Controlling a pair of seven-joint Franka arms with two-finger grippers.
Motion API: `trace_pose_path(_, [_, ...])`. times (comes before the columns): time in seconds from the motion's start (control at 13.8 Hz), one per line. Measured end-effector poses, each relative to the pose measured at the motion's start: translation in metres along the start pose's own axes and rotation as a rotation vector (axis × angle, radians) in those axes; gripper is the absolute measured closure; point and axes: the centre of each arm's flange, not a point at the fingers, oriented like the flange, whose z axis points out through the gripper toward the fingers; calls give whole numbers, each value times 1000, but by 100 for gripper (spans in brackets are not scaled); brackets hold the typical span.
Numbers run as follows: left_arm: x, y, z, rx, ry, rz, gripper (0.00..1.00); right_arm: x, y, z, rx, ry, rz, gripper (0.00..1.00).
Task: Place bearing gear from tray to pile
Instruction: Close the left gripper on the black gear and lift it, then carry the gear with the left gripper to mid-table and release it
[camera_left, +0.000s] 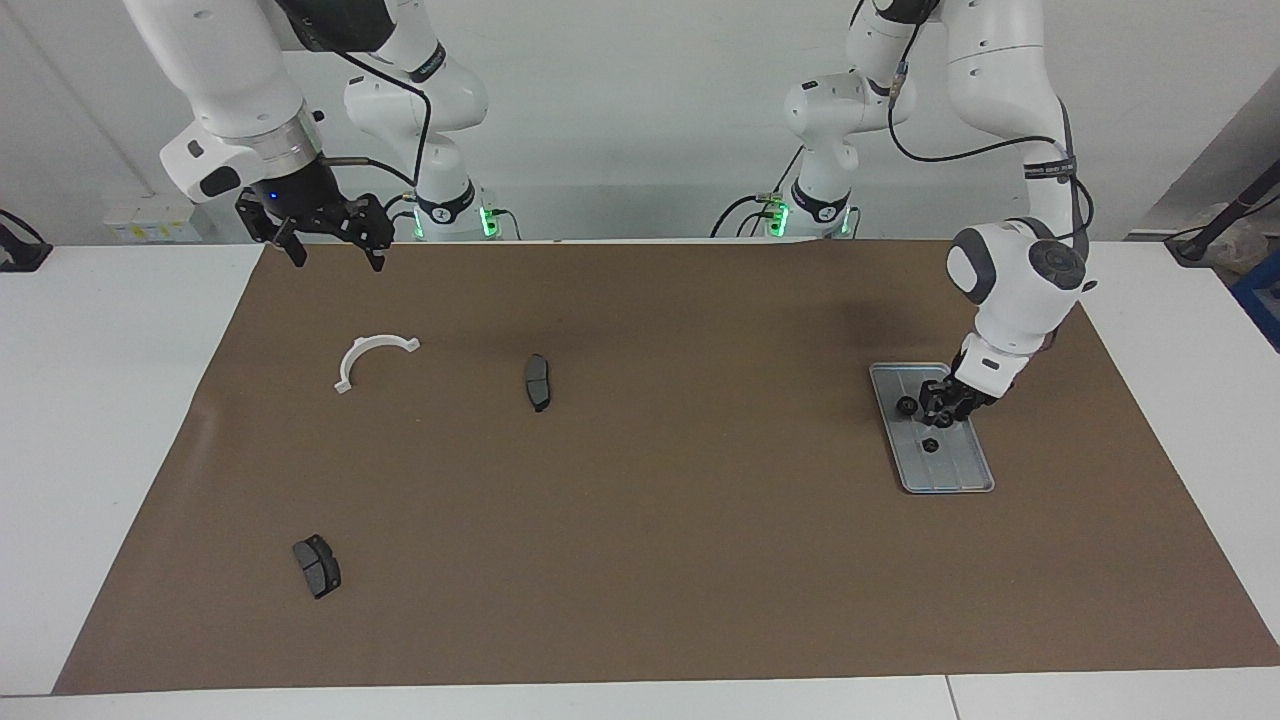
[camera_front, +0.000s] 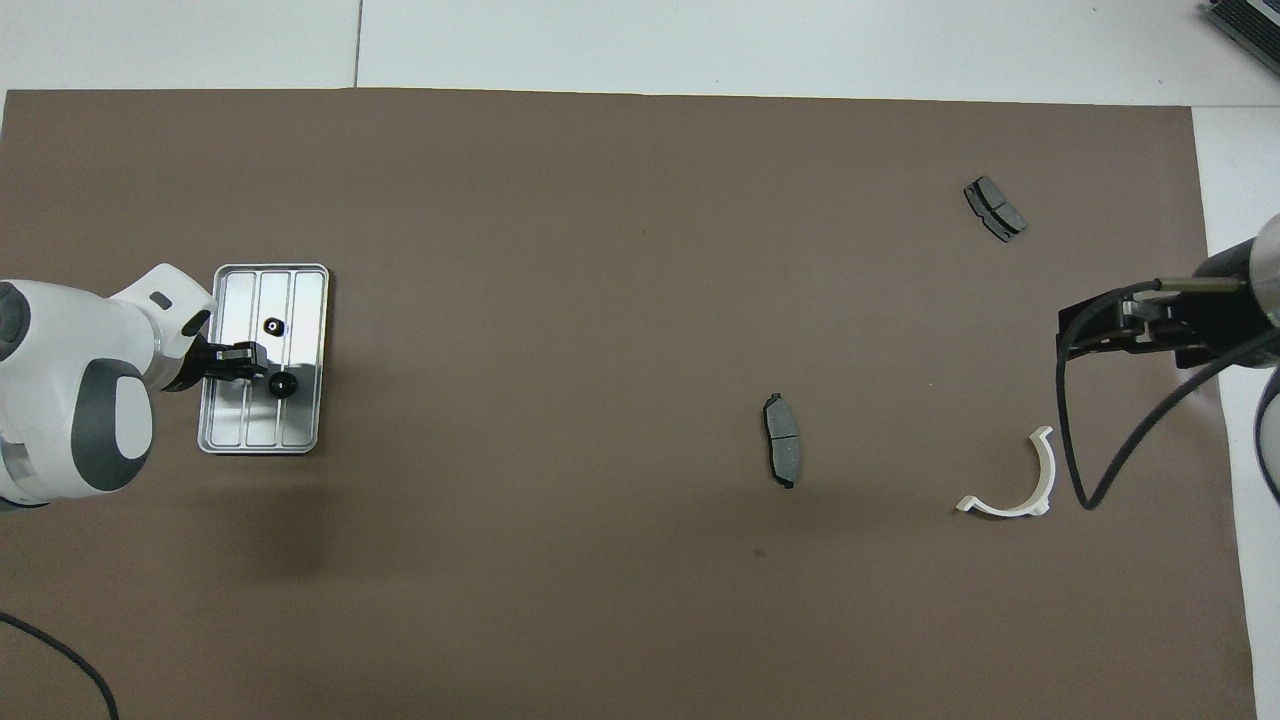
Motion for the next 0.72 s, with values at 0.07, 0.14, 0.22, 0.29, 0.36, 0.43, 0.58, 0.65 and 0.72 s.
trace_pose_path(0.07, [0, 1, -1, 0, 1, 3, 49, 0, 0, 0, 0, 0, 0, 0])
trace_pose_path(0.14, [0, 1, -1, 0, 1, 4, 49, 0, 0, 0, 0, 0, 0, 0])
trace_pose_path(0.22, [0, 3, -2, -1, 3, 7, 57, 0, 0, 0, 0, 0, 0, 0])
trace_pose_path(0.29, [0, 3, -2, -1, 3, 8, 63, 0, 0, 0, 0, 0, 0, 0])
trace_pose_path(0.36, [0, 4, -2, -1, 3, 8, 63, 0, 0, 0, 0, 0, 0, 0])
trace_pose_path(0.43, [0, 4, -2, -1, 3, 8, 64, 0, 0, 0, 0, 0, 0, 0])
trace_pose_path(0.58, [0, 4, -2, -1, 3, 8, 64, 0, 0, 0, 0, 0, 0, 0])
trace_pose_path(0.65, [0, 4, -2, -1, 3, 8, 64, 0, 0, 0, 0, 0, 0, 0])
trace_pose_path(0.72, [0, 4, -2, -1, 3, 8, 64, 0, 0, 0, 0, 0, 0, 0])
